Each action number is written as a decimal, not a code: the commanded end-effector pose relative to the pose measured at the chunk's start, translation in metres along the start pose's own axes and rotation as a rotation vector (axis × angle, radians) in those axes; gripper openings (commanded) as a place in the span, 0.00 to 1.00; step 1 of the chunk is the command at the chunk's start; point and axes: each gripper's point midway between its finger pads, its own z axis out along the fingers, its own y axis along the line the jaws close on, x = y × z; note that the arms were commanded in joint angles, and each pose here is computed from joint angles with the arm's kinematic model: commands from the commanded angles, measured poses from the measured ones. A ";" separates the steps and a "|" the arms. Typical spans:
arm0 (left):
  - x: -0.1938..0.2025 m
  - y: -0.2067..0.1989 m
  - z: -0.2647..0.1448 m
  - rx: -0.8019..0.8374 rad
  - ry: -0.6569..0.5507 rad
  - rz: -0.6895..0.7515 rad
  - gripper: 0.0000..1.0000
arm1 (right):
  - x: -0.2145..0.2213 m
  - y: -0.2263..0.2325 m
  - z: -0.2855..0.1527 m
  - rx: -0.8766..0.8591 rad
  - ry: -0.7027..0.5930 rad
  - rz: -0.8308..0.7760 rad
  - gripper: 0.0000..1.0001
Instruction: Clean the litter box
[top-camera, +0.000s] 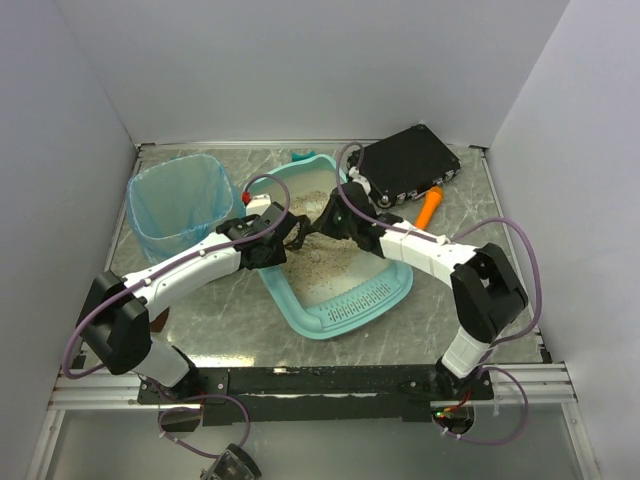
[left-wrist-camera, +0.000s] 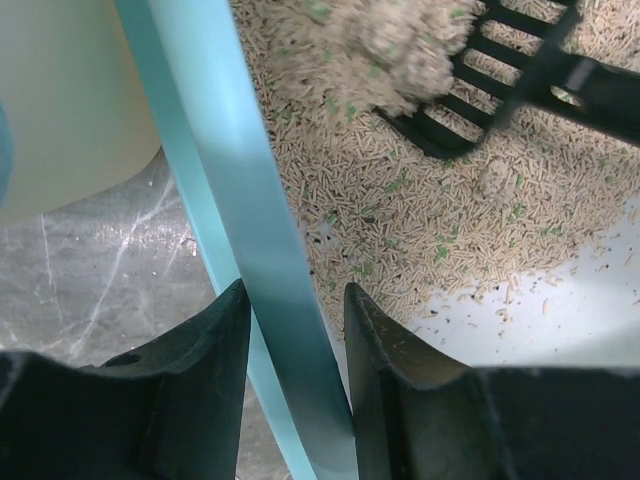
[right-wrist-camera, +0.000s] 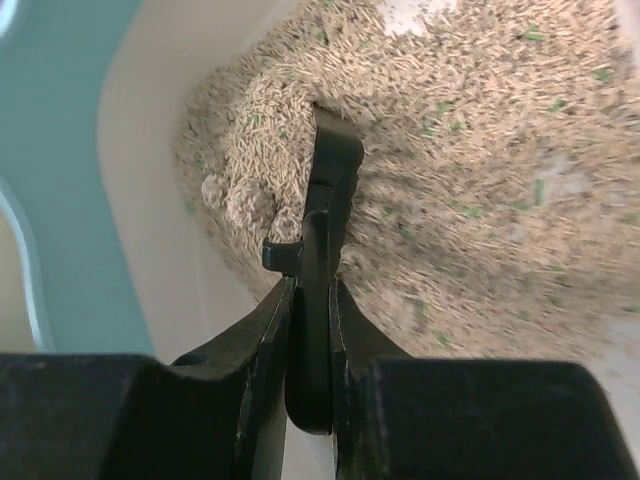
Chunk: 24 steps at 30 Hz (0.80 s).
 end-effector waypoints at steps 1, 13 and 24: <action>-0.027 -0.054 -0.010 0.229 -0.078 -0.008 0.01 | 0.051 -0.029 0.033 0.097 0.012 0.089 0.00; -0.023 -0.058 -0.017 0.284 -0.069 -0.005 0.01 | 0.045 -0.019 0.046 -0.073 -0.211 0.286 0.00; -0.021 -0.050 -0.024 0.283 -0.072 -0.070 0.01 | 0.017 -0.007 0.031 -0.213 -0.377 0.376 0.00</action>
